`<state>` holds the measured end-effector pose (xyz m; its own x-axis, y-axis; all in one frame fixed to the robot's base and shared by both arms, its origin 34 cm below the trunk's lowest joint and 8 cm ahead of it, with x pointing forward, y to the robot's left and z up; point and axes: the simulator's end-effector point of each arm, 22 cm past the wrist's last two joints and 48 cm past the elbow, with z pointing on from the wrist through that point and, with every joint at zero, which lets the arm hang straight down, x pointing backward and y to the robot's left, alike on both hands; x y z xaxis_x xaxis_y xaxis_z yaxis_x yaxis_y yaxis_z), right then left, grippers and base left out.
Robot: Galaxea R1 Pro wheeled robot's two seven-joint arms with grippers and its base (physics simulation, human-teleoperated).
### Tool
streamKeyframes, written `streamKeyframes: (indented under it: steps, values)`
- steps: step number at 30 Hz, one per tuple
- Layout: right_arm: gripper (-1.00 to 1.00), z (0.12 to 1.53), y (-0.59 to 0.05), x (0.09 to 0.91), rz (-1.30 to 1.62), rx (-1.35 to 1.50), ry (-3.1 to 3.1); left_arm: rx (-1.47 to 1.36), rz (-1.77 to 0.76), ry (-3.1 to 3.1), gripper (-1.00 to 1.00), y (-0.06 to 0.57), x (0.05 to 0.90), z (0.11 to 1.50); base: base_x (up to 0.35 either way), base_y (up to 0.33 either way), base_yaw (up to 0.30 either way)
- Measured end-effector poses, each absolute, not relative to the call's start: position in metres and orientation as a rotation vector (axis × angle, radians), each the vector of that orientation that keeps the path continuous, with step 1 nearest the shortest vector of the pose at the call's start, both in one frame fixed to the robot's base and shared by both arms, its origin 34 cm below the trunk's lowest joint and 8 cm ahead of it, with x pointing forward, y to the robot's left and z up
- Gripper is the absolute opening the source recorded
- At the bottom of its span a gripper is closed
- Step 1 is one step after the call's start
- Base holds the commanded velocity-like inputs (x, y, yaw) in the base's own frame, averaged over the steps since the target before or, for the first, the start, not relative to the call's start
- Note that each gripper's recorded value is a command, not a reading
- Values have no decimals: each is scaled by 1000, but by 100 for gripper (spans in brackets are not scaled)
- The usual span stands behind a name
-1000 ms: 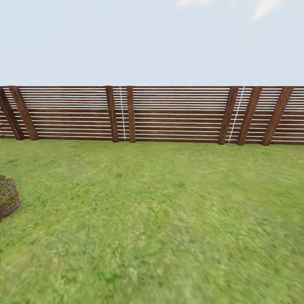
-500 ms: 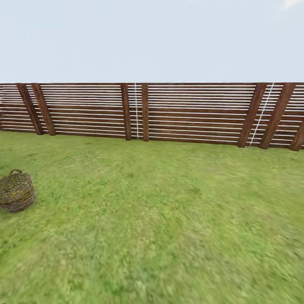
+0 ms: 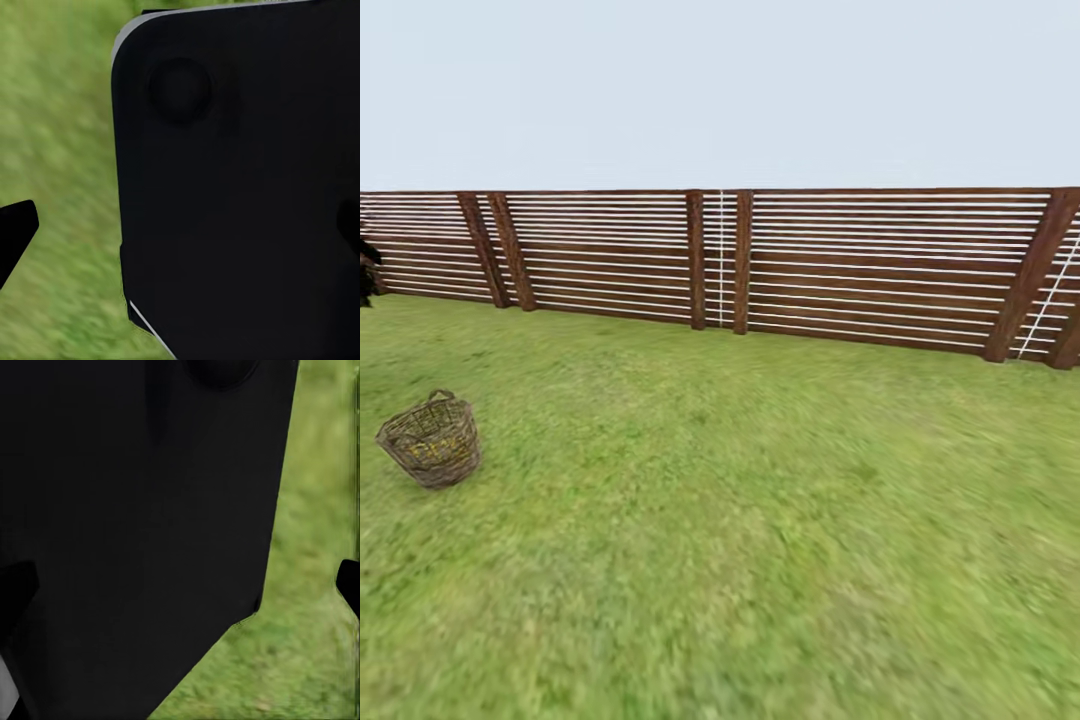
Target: Take the three Easter eggs out of the wicker basket on the lawn in the garden, then place them on the lawn next to a single tree (choose any tree) so that all three eggs are next to the same tree and none are left in the basket.
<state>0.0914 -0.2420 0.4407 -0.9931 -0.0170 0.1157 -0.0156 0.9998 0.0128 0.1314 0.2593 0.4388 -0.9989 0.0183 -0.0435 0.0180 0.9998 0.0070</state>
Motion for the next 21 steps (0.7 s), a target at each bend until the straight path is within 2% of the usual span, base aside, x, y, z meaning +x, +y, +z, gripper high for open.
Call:
streamKeyframes:
  steps: [21]
  values:
    - [100,438,-223,134,-69,220,-3104,23,17,3111,100,259,125,439,327,-97,230]
